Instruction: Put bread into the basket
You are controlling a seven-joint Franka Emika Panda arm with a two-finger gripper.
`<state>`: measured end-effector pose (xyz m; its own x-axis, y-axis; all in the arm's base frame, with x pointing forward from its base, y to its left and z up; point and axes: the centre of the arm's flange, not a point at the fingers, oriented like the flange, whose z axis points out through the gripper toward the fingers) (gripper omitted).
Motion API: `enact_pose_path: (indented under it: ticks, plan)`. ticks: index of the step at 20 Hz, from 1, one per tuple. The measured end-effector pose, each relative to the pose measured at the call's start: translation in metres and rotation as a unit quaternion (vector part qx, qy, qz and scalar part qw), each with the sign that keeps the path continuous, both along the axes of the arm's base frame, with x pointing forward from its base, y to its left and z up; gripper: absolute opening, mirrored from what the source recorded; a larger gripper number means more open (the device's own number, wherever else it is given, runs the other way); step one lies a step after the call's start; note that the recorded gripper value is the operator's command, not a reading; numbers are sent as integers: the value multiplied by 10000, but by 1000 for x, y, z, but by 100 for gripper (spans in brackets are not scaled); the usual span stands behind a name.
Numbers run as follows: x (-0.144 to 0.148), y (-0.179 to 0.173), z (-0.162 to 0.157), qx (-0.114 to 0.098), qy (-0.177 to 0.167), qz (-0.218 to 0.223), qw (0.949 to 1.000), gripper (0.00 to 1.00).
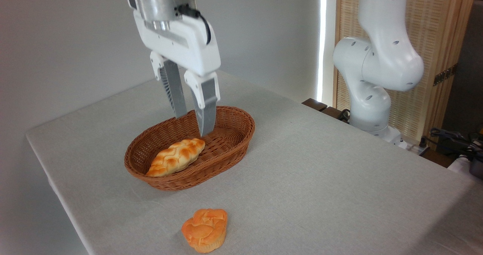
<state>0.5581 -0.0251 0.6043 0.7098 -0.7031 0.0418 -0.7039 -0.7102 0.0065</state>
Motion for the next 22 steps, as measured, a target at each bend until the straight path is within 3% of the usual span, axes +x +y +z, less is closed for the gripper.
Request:
enact_pose_path:
  ticks: [2,7,11,14,17,19,20,22]
  plan:
    - [8,7,-19,63,-255,61,9996,100]
    - [20,51,-75,540,-771,199,9954,100]
    - [17,78,-123,770,-704,125,9945,100]
    - [25,74,-160,720,-501,121,9961,100]
    - [31,61,-179,311,-411,327,9981,100]
    - [32,59,-181,149,-422,427,9981,100]
    - [32,60,-182,126,-410,457,9980,98]
    - [33,62,-187,117,-370,478,9981,79]
